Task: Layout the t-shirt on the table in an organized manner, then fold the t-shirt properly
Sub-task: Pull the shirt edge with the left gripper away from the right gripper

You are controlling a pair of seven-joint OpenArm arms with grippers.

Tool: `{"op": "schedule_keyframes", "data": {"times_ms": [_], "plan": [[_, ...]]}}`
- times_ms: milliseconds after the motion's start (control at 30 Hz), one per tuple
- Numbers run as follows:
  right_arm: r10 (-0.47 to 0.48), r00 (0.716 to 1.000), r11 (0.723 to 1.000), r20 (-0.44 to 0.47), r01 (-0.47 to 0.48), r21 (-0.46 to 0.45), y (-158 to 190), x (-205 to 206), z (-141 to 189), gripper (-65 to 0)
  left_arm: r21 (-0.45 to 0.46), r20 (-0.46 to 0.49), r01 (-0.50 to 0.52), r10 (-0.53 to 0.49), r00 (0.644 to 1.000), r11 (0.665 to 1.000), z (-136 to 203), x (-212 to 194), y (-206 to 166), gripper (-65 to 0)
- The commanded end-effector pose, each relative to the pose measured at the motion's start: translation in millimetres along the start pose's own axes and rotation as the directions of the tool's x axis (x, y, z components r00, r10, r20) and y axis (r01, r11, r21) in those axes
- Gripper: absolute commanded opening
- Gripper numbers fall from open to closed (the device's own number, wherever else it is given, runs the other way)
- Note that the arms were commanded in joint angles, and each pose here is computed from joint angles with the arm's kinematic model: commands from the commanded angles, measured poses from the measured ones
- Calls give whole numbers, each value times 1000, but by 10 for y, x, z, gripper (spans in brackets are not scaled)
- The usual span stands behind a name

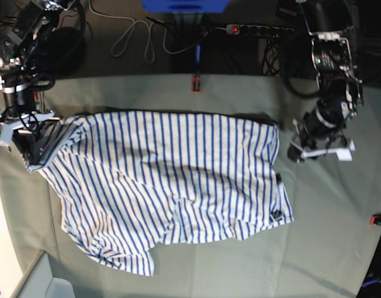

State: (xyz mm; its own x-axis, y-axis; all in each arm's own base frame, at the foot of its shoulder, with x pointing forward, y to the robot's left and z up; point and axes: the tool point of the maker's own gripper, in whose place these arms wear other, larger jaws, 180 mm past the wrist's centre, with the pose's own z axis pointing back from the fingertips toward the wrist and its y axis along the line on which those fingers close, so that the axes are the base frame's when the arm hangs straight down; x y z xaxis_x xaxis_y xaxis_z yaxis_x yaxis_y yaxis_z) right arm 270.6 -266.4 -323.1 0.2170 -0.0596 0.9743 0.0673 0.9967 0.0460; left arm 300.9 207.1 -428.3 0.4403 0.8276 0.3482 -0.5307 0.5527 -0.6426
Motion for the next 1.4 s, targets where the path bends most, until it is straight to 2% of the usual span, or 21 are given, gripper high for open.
{"op": "schedule_keyframes", "data": {"times_ms": [0, 233, 433, 667, 733, 833, 967, 1100, 1267, 1367], "plan": [[8, 998, 1000, 59, -8, -1, -23, 164, -2, -650, -8, -6, -7, 7, 1000, 1000, 0, -27, -7, -433], [5, 999, 1000, 43, -5, -1, -22, 105, 39, -650, 37, -56, -46, 48, 997, 998, -43, -277, 188, -434], [5, 1000, 1000, 21, -5, -3, -29, 29, 93, -650, 25, -67, -66, 68, 995, 997, -69, -368, 127, -436], [6, 1000, 1000, 15, -6, -7, -47, 10, 115, -650, 76, -53, 21, -17, 998, 997, -121, -422, 131, -441], [6, 1000, 1000, 13, -6, -8, -48, 5, 118, -650, 85, -50, 37, -33, 998, 996, -123, -415, 141, -496], [6, 1000, 1000, 13, -6, -9, -53, 5, 121, -650, 86, -46, 43, -39, 998, 995, -124, -387, 140, -650], [8, 1000, 1000, 4, -8, -9, -60, -22, 144, -650, 78, -40, 46, -43, 998, 996, -108, -336, 117, -650], [8, 1000, 1000, 1, -8, -10, -61, -32, 152, -650, 22, 7, 53, -53, 999, 998, 55, -217, -53, -650], [19, 1000, 998, 4, -18, -64, -249, -3, 243, -650, -62, 78, 107, -102, 992, 992, 554, -79, -222, -650], [35, 999, 995, -11, -35, -93, -371, -24, 344, -650, -63, 116, 101, -93, 989, 993, 821, 38, -130, -650]]}}
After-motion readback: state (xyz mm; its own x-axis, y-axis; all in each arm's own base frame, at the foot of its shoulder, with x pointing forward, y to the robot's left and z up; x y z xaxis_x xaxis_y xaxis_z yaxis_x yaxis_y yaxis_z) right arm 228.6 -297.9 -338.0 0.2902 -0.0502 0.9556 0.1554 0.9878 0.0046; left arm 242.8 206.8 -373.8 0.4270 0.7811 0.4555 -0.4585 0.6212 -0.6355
